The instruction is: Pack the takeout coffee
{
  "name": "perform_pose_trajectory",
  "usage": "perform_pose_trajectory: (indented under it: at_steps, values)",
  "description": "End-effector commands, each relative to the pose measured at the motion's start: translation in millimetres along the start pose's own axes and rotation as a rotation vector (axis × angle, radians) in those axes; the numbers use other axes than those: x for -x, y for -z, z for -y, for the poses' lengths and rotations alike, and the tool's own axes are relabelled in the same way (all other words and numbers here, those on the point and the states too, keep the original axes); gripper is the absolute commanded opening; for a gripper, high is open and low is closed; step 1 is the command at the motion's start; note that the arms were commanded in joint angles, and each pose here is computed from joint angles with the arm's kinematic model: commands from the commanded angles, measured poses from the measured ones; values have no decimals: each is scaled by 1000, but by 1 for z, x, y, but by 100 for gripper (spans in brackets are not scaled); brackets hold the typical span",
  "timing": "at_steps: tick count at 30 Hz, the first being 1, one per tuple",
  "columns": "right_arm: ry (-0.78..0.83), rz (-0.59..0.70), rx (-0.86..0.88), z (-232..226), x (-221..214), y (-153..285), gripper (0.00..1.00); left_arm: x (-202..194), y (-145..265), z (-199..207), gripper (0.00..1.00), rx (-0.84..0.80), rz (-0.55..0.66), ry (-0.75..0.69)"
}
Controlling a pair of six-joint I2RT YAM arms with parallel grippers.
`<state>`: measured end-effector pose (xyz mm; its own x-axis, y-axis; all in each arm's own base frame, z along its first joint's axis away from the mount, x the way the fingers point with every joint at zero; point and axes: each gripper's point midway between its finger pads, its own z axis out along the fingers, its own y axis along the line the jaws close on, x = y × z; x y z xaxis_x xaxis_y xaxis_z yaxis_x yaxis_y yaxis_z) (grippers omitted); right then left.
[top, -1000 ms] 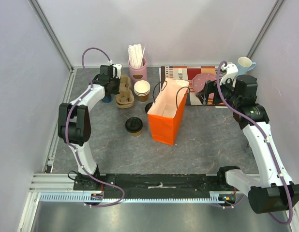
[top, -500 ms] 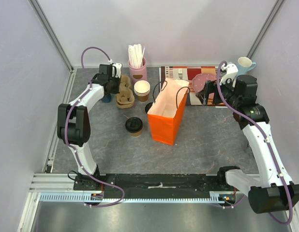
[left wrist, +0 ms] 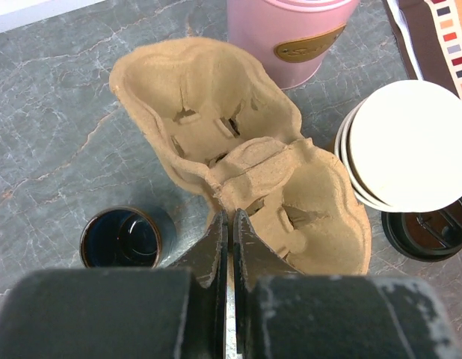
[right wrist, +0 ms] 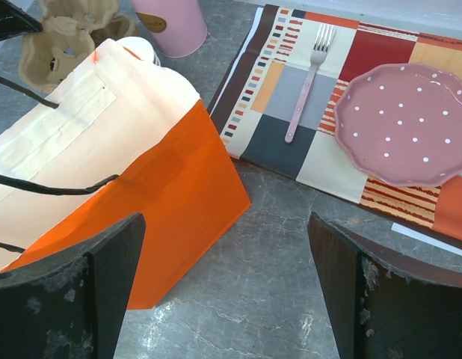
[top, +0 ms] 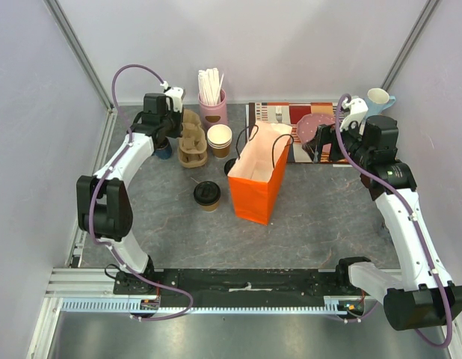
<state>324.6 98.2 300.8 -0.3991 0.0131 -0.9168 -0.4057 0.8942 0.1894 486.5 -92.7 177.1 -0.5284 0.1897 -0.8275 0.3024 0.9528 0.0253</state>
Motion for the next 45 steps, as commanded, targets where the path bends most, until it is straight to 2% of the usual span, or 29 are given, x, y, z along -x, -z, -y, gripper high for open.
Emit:
perform_pose_trajectory:
  at_steps: [1,4,10,14,15,17,19,20,21,23,25,29,35,37,39,40,42,45]
  values:
    - [35,61,28,-10,24,9,98,35,19,-4,2,8,106,-63]
    - [39,65,30,-11,26,11,98,45,27,-4,2,9,129,-83]
    - [43,104,23,-14,42,18,98,91,77,4,2,-21,241,-116]
    - [30,163,33,-20,65,26,98,138,127,14,2,-59,345,-139]
    - [31,186,40,-23,74,30,98,139,139,18,2,-75,339,-140]
    - [18,227,56,-29,88,34,98,159,165,30,2,-129,385,-153]
    - [16,278,83,-37,108,43,98,163,189,47,2,-215,386,-162]
    - [2,309,99,-42,118,46,98,179,210,53,2,-239,431,-176]
    - [1,342,125,-49,130,52,98,176,219,59,2,-270,412,-173]
    - [-29,403,173,-60,150,59,98,195,254,74,2,-343,480,-208]
    - [-25,479,249,-77,173,69,98,195,276,90,2,-427,482,-222]
    - [-70,549,401,-117,202,75,97,205,327,116,2,-562,536,-256]
    - [-81,549,599,-187,222,72,97,194,365,150,2,-766,531,-260]
    - [-44,500,580,-196,215,54,98,192,372,157,2,-805,529,-257]
    - [-34,517,546,-204,229,59,98,190,372,160,2,-821,516,-254]
    - [-44,460,519,-203,221,43,98,188,374,163,2,-830,514,-257]
    - [-93,481,451,-196,235,42,97,184,374,166,2,-841,501,-256]
    - [-145,457,409,-194,234,28,96,180,373,175,2,-861,487,-260]
